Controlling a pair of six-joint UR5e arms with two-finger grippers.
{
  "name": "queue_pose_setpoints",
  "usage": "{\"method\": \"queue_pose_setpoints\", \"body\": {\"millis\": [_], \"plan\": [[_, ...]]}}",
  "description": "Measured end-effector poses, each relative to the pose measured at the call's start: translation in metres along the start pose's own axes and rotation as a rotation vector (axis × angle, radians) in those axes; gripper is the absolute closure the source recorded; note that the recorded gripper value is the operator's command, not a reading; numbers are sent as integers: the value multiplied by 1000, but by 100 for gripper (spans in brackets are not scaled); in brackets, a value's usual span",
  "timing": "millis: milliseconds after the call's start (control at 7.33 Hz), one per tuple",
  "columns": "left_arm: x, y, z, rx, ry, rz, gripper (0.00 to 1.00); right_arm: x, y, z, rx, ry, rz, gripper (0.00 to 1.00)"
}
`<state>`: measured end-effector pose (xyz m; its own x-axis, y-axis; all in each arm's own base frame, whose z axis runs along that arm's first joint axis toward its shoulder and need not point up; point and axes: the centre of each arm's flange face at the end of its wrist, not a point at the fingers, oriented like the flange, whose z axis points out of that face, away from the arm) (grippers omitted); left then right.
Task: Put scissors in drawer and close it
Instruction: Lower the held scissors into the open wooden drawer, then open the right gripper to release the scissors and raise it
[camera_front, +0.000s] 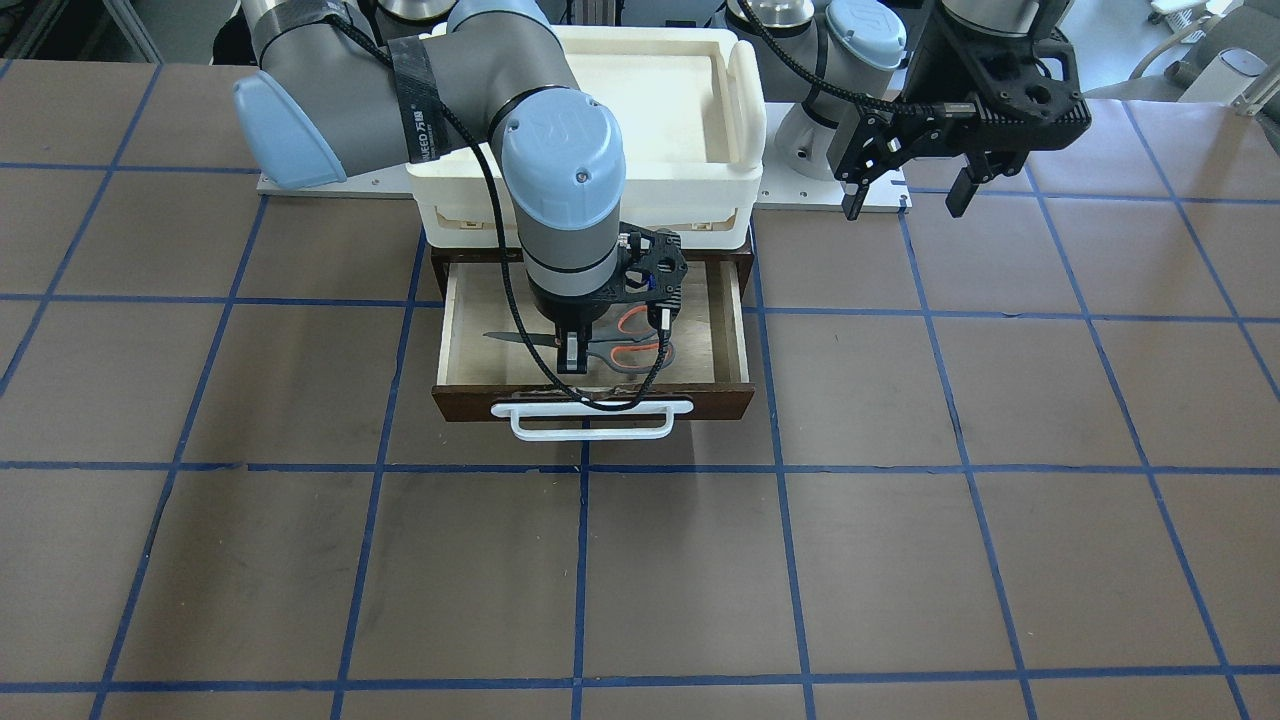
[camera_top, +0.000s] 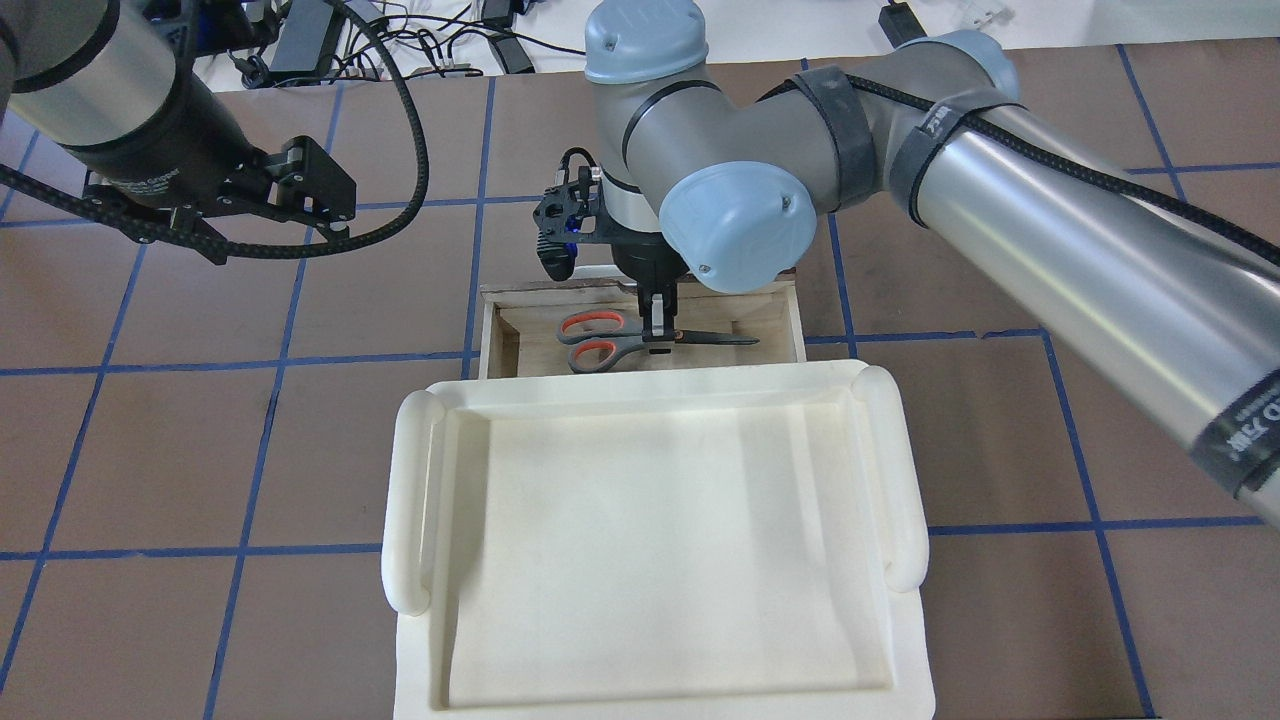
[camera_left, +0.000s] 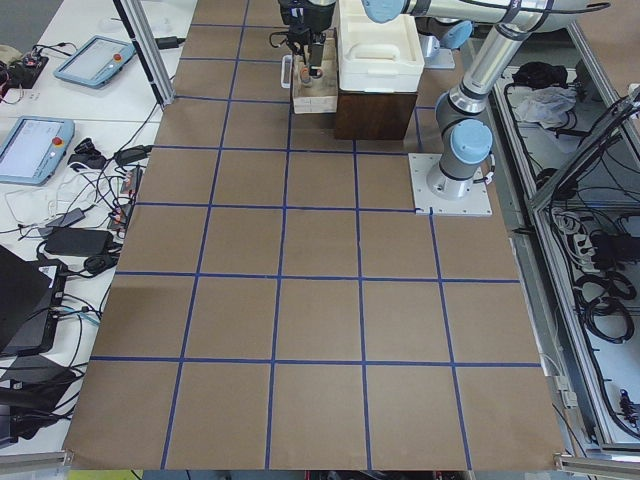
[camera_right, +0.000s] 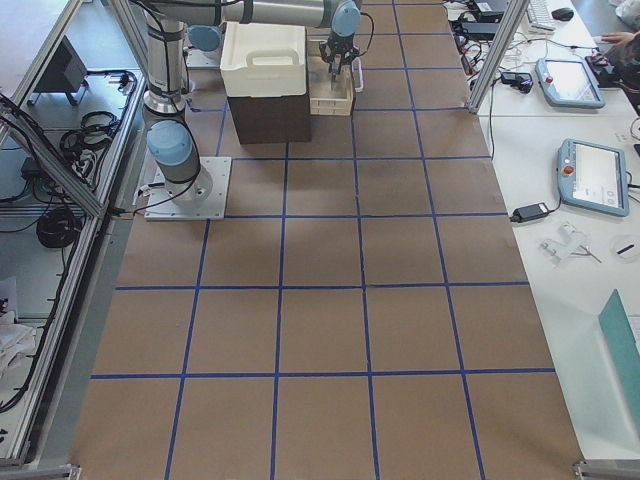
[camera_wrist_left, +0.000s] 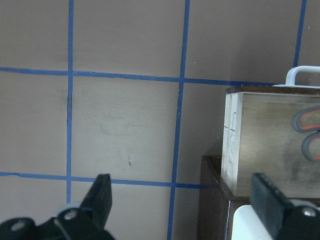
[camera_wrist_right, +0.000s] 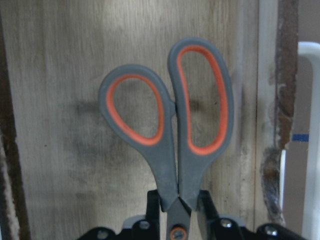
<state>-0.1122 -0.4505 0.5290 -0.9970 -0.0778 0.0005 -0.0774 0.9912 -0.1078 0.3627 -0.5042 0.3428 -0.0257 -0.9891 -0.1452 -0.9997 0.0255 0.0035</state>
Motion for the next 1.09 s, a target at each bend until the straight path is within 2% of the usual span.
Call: {"method": "queue_pose_setpoints", "body": {"millis": [136, 273, 409, 545, 818, 1091], "plan": [[0, 0, 0, 0, 0, 0, 0, 0, 0, 1, 1, -3, 7, 88], [0, 0, 0, 0, 0, 0, 0, 0, 0, 4, 0, -8, 10, 56], [0, 0, 0, 0, 0, 0, 0, 0, 0, 7, -1, -12, 12, 16], [0, 0, 0, 0, 1, 0, 0, 0, -1, 8, 8, -13, 13, 1], [-1, 1, -1, 2, -2, -1, 0, -2, -4, 5, 43, -16, 51, 0], [-1, 1, -2, 4, -3, -1, 0, -4, -1, -12, 56, 17, 116, 0]]}}
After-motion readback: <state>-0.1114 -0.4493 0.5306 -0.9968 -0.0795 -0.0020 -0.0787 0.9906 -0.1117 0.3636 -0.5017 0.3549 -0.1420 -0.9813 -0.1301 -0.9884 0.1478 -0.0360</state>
